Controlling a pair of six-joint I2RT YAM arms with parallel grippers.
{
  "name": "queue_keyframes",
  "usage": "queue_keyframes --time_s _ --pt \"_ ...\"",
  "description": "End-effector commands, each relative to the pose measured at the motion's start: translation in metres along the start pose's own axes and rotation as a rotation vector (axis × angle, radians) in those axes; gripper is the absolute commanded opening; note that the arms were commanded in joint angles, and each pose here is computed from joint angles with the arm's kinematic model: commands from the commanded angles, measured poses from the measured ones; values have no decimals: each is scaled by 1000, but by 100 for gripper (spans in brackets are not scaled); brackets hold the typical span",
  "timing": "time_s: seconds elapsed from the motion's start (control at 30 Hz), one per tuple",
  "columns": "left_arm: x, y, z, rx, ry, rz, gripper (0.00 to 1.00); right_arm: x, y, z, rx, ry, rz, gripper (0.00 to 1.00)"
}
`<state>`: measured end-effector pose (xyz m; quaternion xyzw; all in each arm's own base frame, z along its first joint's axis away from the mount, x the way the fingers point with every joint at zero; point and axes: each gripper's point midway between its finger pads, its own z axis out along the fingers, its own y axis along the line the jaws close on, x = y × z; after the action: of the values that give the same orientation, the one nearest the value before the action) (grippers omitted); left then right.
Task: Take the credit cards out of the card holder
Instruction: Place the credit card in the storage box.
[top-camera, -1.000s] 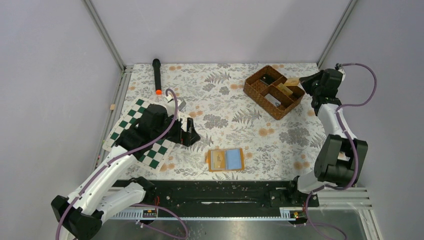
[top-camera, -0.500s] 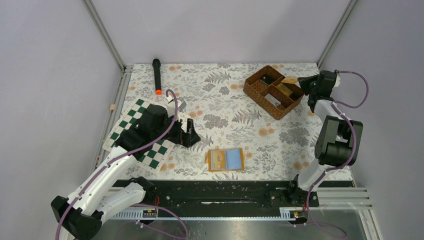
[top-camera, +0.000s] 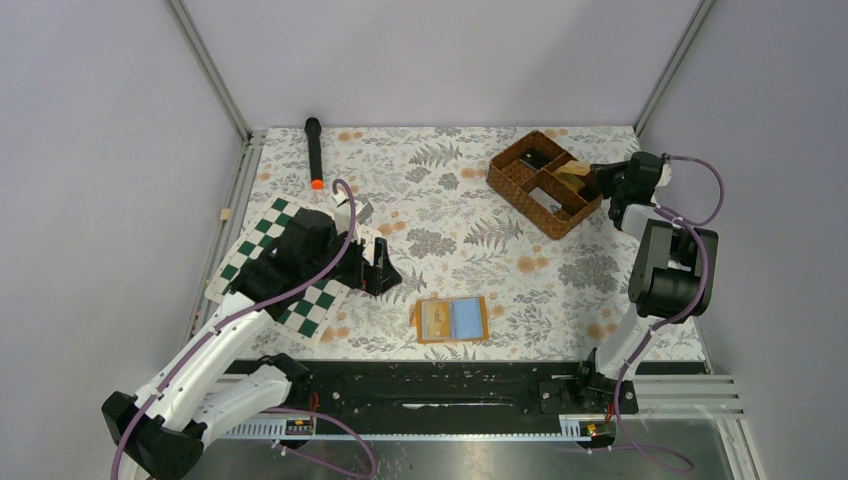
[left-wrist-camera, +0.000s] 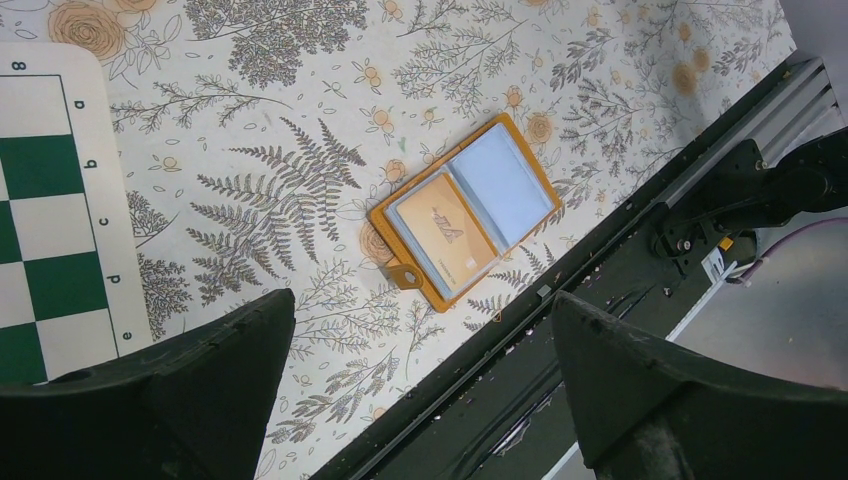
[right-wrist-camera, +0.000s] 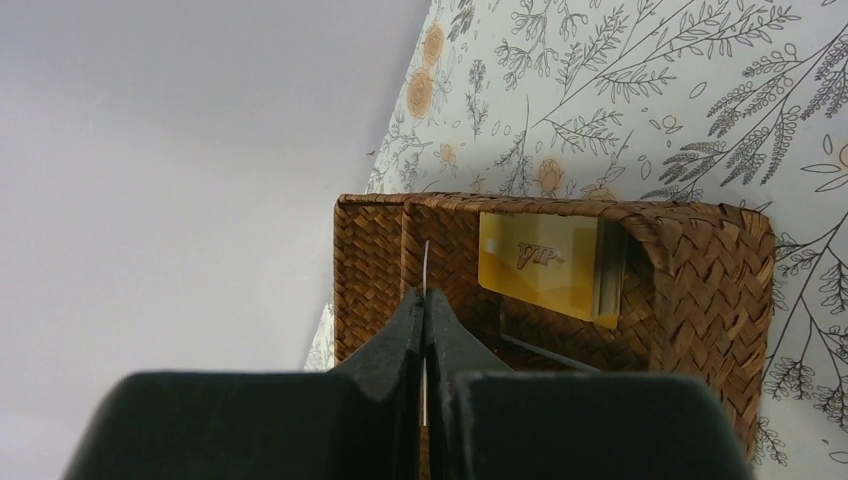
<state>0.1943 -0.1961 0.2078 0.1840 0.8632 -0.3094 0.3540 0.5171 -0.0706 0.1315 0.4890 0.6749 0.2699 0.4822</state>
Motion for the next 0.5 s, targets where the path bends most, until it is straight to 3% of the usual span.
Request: queue_keyframes --time_s 0.0,0.47 --pt "-10 -5 -1 31 -42 27 99 -6 15 7 -47 -45 4 0" --pt "-10 0 -1 3 -43 32 99 7 9 33 -45 -102 31 0"
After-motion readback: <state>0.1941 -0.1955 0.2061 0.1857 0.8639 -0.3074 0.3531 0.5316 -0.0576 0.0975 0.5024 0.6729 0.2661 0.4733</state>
